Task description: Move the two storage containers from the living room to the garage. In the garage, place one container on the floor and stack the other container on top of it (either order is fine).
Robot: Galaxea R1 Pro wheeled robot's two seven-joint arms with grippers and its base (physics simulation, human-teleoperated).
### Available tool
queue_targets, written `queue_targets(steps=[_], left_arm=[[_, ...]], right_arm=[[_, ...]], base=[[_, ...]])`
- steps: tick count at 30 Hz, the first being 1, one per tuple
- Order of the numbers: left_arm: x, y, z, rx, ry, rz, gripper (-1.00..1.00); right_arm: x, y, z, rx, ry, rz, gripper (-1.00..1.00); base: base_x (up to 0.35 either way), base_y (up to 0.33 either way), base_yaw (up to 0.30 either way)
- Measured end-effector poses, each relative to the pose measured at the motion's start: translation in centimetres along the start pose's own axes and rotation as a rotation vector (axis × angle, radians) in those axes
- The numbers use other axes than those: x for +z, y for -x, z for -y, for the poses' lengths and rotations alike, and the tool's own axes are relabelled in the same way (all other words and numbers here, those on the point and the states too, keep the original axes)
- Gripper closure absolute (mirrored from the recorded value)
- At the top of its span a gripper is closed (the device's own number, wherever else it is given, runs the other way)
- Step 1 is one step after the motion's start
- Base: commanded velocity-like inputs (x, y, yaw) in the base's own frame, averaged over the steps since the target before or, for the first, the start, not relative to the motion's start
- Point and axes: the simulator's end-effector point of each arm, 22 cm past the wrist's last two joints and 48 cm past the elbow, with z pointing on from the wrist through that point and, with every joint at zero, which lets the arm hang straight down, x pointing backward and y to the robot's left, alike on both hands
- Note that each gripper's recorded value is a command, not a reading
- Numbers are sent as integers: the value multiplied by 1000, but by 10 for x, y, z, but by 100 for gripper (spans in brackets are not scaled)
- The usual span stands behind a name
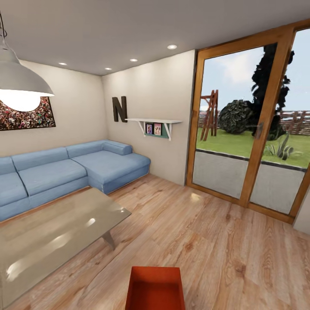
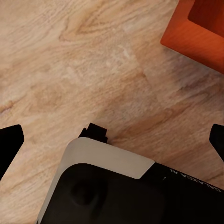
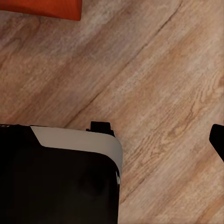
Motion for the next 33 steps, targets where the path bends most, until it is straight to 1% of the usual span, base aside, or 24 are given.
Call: queue_targets(steps=[5,10,23,28,33], left_arm=[[0,0,0,0,0,0,-100],[0,0,0,0,-1,0,-100],[0,0,0,0,0,0,-100],[0,1,-1,12,2,3,-100],[1,0,-1,17,2,0,-100]], right_arm=[[0,0,0,1,0,1,-100],[0,0,0,1,0,1,-100],[0,0,-2,1,3,-1,-100],[0,-1,-5,2,6,-5,-100],[0,-4,-7,8,14,-14,-100]], base=[[0,0,-154],[0,0,-30],[0,0,-1],[0,0,23],[0,0,108]])
